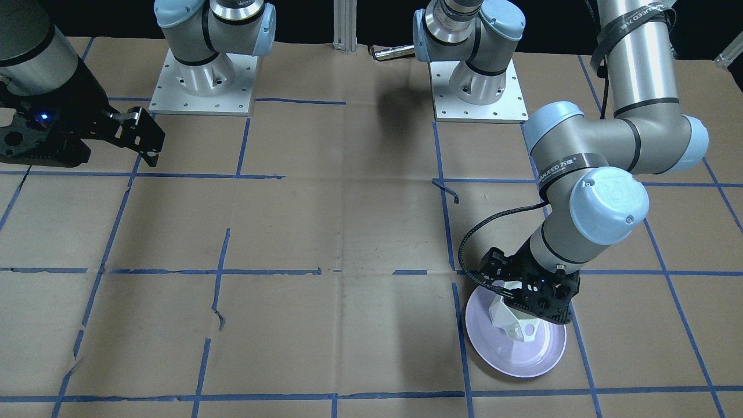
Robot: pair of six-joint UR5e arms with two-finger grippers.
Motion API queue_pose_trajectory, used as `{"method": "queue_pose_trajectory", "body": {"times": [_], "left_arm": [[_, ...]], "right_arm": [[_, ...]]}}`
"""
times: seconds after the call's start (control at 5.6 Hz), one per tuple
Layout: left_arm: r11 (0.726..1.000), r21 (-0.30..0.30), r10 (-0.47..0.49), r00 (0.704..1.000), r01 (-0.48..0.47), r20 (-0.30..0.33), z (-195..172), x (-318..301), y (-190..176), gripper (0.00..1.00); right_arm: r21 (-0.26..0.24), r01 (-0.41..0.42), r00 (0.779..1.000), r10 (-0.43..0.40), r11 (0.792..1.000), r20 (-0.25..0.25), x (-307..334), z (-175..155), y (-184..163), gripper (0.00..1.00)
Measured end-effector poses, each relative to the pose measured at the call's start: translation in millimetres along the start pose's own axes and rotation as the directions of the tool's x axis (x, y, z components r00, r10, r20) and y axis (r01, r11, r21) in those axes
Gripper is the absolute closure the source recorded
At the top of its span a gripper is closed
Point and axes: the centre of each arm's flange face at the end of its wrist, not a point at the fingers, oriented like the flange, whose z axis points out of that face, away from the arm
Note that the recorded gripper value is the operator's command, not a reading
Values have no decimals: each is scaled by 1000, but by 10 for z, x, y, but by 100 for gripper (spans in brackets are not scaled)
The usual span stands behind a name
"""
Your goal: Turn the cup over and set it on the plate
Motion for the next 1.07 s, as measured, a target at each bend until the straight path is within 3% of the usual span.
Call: {"method": "queue_pose_trajectory", "body": {"times": [0.18,0.71,1.07], "left_arm": [[995,0,-101,995,101,-2,-330,193,7,1],[981,-32,-194,981,193,-8,-1674,726,389,1],[980,-22,-199,980,199,-1,-1949,821,658,1]], "right_arm": [[0,0,1000,0,1000,0,0,0,0,0],[0,0,1000,0,1000,0,0,0,-1,0],[0,0,1000,0,1000,0,0,-1,0,0]]}}
